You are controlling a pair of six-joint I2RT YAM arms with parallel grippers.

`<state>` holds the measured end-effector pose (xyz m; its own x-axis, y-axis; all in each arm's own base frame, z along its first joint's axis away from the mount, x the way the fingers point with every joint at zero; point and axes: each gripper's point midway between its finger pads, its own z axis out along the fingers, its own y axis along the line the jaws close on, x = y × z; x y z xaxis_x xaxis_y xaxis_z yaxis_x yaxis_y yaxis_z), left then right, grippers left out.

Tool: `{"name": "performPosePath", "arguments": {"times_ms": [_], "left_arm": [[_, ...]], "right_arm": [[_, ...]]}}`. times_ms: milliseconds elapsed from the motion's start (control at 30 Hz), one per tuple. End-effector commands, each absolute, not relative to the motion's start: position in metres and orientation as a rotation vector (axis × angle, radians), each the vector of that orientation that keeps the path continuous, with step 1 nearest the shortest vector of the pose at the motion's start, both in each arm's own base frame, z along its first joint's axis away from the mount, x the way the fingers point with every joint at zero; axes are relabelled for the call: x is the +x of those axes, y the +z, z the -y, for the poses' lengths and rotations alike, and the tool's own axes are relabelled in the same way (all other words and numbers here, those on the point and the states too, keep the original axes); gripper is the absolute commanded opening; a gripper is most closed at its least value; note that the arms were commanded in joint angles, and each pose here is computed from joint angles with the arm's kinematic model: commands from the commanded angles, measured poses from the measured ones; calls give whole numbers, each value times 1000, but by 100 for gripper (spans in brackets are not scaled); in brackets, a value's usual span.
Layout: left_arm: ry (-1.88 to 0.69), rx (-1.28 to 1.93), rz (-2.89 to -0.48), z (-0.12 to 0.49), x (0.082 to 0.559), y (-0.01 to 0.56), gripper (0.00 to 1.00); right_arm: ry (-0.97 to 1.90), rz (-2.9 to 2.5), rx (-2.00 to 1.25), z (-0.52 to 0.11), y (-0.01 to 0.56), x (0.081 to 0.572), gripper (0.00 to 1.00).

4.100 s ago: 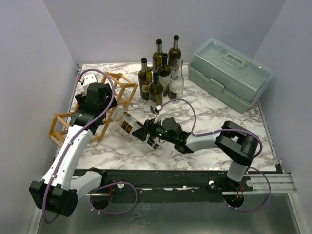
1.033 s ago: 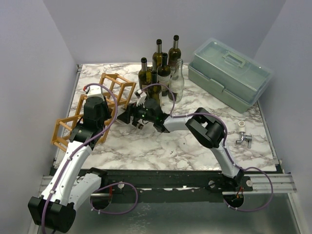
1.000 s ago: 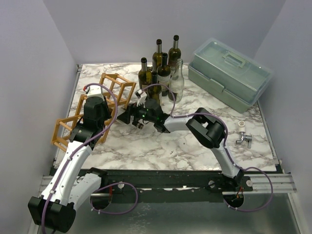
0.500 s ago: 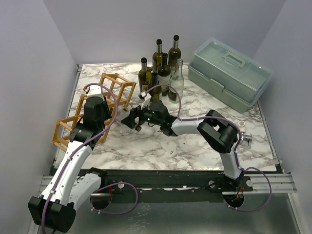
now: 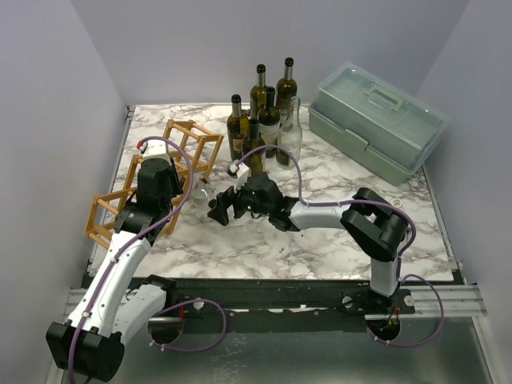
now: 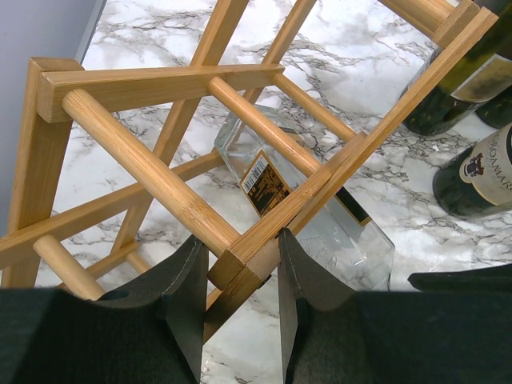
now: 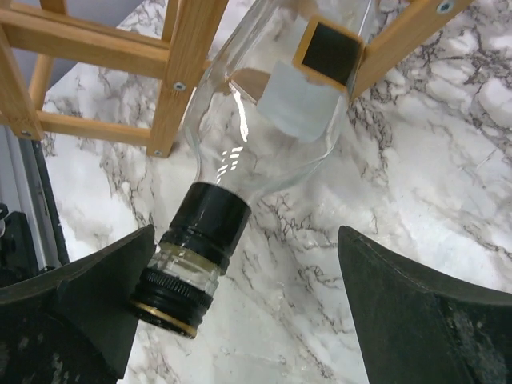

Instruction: Put the wine bottle on the wine rack

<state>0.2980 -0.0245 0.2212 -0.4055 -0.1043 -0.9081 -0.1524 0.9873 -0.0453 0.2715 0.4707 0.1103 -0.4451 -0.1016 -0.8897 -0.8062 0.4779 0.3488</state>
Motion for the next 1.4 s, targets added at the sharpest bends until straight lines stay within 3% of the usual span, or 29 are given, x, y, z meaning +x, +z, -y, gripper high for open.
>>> {"name": "performPosePath", "arguments": {"times_ms": [0,400,500,600,633,1367], "left_arm": [[-2,-150,-1997,36,300,219,0],[0,-148,-2001,35,300,218,0],[3,-148,-2000,35,300,218,0],[-2,-149,-1997,35,300,219,0],[1,-148,-1999,35,300,218,0],[-7,-144,-1999,36,299,218,0]], "right_arm": [[986,-1873,-773,-464,112,264,91],[954,-1891,-699,-466,114,276,51],[951,-1879,-674,-460,115,275,31],[952,-1894,-677,-454,105,270,5],[954,-1899,-666,-452,103,269,1],[994,-1884,-672,-442,45,257,0]]}}
